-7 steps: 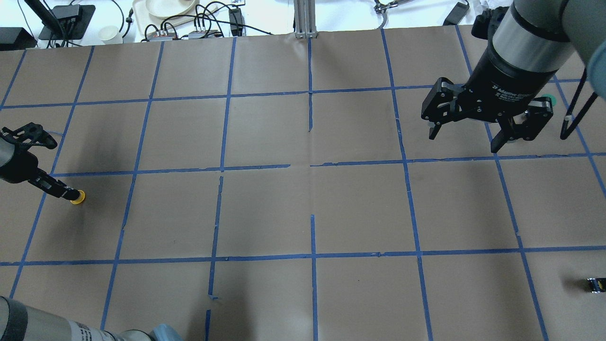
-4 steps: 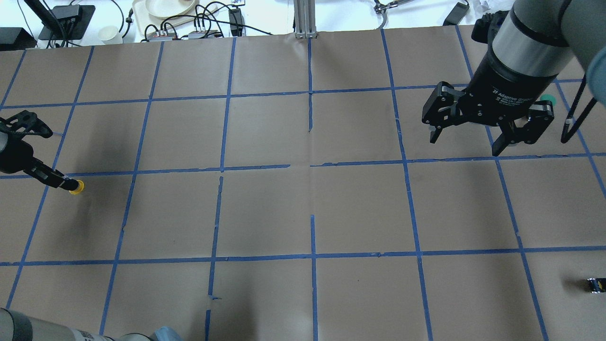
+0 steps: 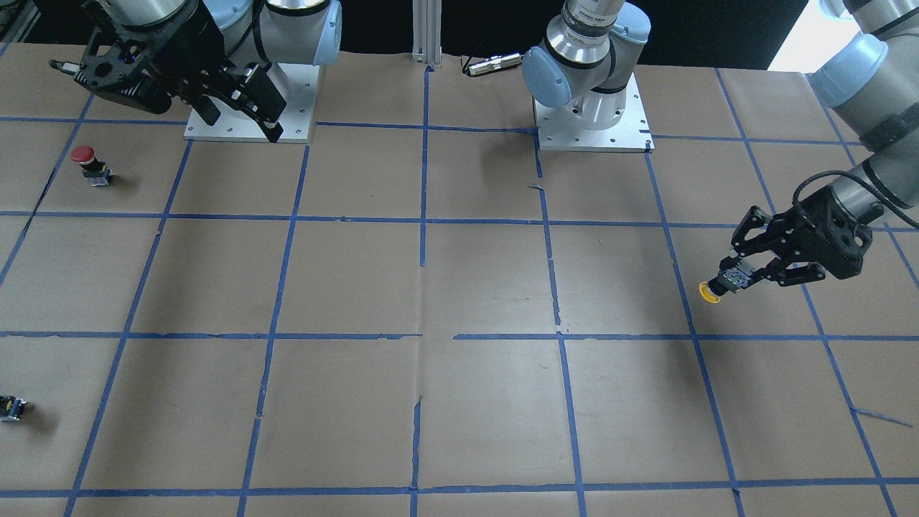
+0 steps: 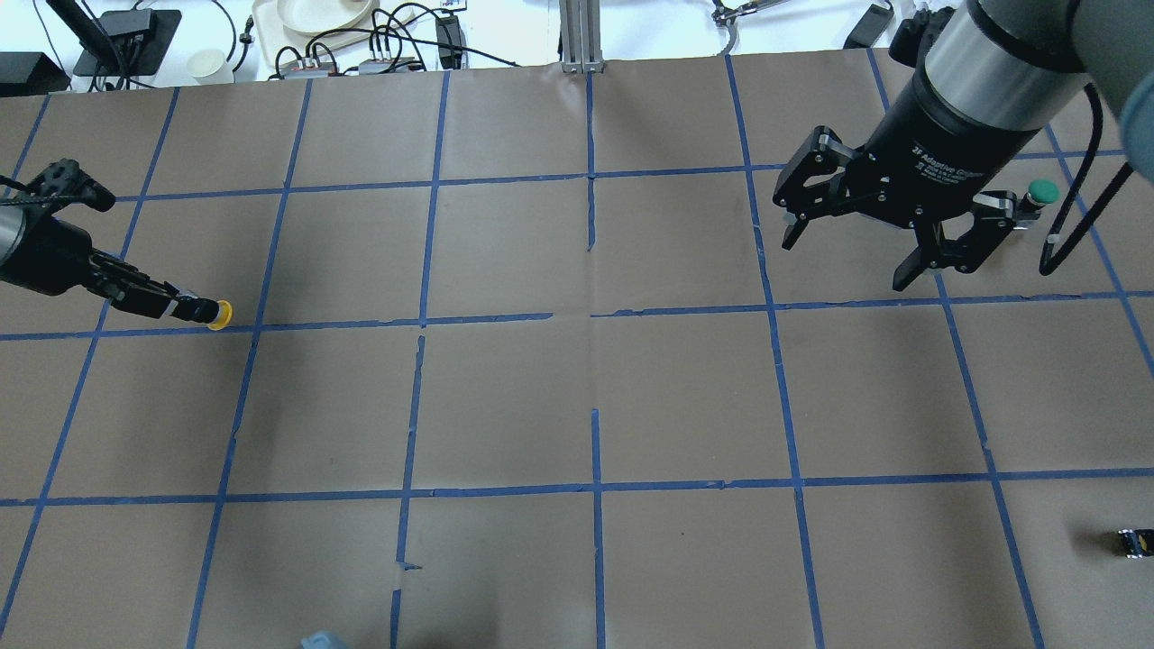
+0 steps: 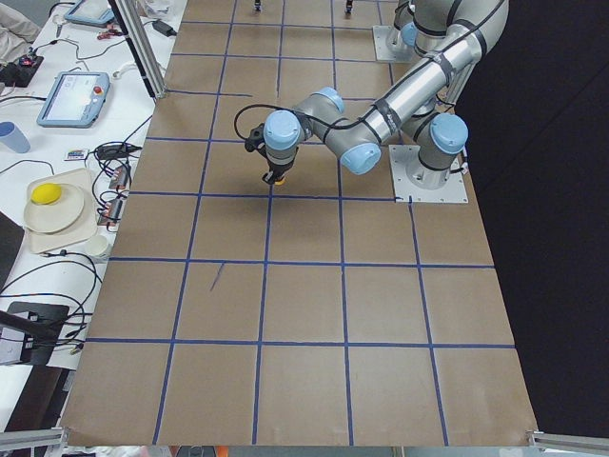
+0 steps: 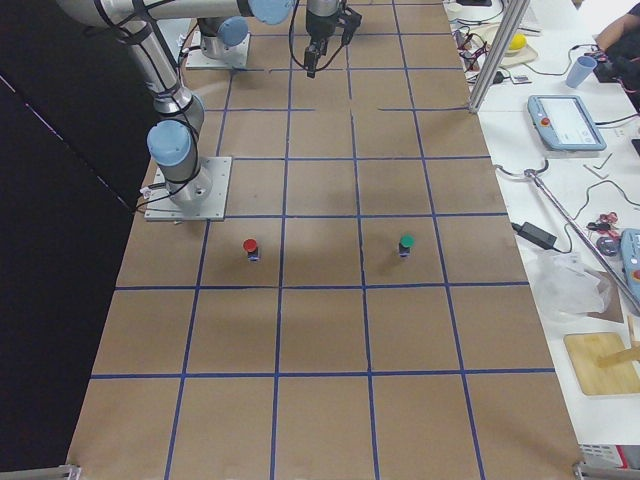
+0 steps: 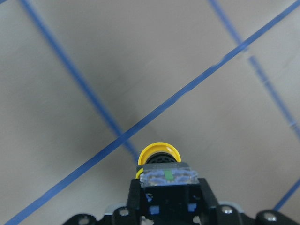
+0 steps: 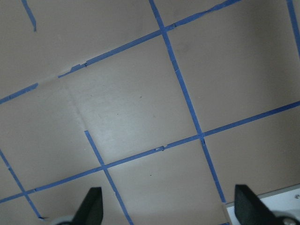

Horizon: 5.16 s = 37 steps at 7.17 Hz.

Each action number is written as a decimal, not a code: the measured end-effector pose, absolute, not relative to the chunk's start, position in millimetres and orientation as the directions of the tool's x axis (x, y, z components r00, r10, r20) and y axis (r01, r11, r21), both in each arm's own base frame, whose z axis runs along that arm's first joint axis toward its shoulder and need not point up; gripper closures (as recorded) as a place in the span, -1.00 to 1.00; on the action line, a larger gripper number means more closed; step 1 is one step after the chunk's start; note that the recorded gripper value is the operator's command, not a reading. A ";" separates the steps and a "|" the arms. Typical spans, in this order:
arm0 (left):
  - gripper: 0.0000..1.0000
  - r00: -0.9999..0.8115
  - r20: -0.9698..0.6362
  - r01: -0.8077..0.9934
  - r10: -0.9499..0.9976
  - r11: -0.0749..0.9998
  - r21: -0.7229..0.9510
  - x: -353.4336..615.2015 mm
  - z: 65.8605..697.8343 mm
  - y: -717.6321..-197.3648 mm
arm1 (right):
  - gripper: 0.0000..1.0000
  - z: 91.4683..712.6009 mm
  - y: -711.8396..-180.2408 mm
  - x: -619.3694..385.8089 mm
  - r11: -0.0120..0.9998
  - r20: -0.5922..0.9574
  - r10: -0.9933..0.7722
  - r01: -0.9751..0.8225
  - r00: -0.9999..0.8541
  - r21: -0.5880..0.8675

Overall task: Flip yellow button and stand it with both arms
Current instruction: 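Lift the yellow button with the left gripper while the right arm approaches, then grasp the yellow cap with the right gripper beside the left gripper, then open and withdraw the left gripper while the right gripper carries the button away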

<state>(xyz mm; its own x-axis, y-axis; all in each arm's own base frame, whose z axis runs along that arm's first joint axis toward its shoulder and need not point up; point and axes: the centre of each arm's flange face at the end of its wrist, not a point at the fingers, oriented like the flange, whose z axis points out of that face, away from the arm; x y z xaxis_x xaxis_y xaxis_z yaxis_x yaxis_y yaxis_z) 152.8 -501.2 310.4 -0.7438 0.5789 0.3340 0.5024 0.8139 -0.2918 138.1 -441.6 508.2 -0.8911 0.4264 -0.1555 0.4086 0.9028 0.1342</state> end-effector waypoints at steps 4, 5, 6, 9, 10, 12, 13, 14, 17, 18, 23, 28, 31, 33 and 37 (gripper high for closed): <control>0.86 -0.581 0.693 0.239 0.427 0.903 -0.357 35.3 349.2 -491.8 | -0.99 526.6 -489.4 123.0 0.743 -0.401 0.668 0.583 -0.626 0.327; 0.86 -0.539 0.760 0.159 0.363 0.930 -0.332 8.1 364.1 -487.6 | -0.99 528.2 -491.4 125.9 0.719 -0.434 0.694 0.583 -0.575 0.377; 0.86 -0.489 0.820 0.079 0.298 0.951 -0.299 -18.1 380.8 -485.6 | -0.98 526.7 -492.4 131.9 0.691 -0.463 0.722 0.572 -0.515 0.441; 0.86 -0.319 0.935 -0.073 0.153 0.980 -0.185 -83.7 417.9 -485.7 | -0.99 508.5 -489.3 159.5 0.634 -0.469 0.773 0.551 -0.428 0.543; 0.86 -0.250 0.960 -0.098 0.128 0.983 -0.157 -105.3 427.6 -485.0 | -0.99 511.0 -491.1 168.7 0.612 -0.476 0.789 0.554 -0.388 0.564; 0.86 -0.122 0.988 -0.119 0.093 0.987 -0.108 -144.2 443.4 -480.3 | -0.99 511.7 -498.9 181.2 0.544 -0.460 0.837 0.539 -0.297 0.643; 0.86 -0.091 0.993 -0.117 0.070 0.990 -0.080 -155.5 446.7 -477.6 | -0.99 513.2 -499.8 190.7 0.527 -0.451 0.848 0.530 -0.277 0.665; 0.86 -0.075 0.995 -0.115 0.061 0.991 -0.069 -161.1 448.7 -475.8 | -0.99 517.7 -499.2 200.8 0.516 -0.450 0.854 0.526 -0.260 0.676; 0.86 -0.045 0.997 -0.124 0.060 0.990 -0.065 -165.7 450.7 -475.5 | -0.98 528.9 -499.5 212.0 0.483 -0.447 0.872 0.498 -0.198 0.720; 0.86 -0.044 0.997 -0.124 0.061 0.990 -0.066 -165.9 450.2 -475.3 | -0.87 529.8 -499.3 212.9 0.480 -0.448 0.873 0.487 -0.191 0.729; 0.86 -0.045 0.997 -0.123 0.061 0.990 -0.066 -165.9 447.2 -475.7 | 0.49 528.4 -499.5 213.8 0.479 -0.448 0.874 0.477 -0.187 0.737; -0.99 -0.043 0.999 -0.122 0.024 0.992 -0.029 -166.3 448.5 -474.0 | 0.63 527.4 -500.3 213.3 0.477 -0.446 0.876 0.478 -0.186 0.738; -0.99 -0.038 0.996 -0.124 -0.080 0.989 0.075 -165.9 449.1 -474.2 | 0.67 527.8 -504.3 204.0 0.492 -0.465 0.865 0.497 -0.188 0.714; -0.99 -0.138 0.986 -0.087 -0.092 0.993 0.080 -164.6 445.3 -472.7 | 0.68 521.2 -517.9 162.0 0.532 -0.513 0.828 0.601 -0.224 0.596; -0.99 -0.697 0.717 -0.026 -0.024 1.000 0.008 -133.0 413.5 -494.3 | 0.84 481.1 -519.6 82.7 0.663 -0.387 0.738 0.698 -0.552 0.271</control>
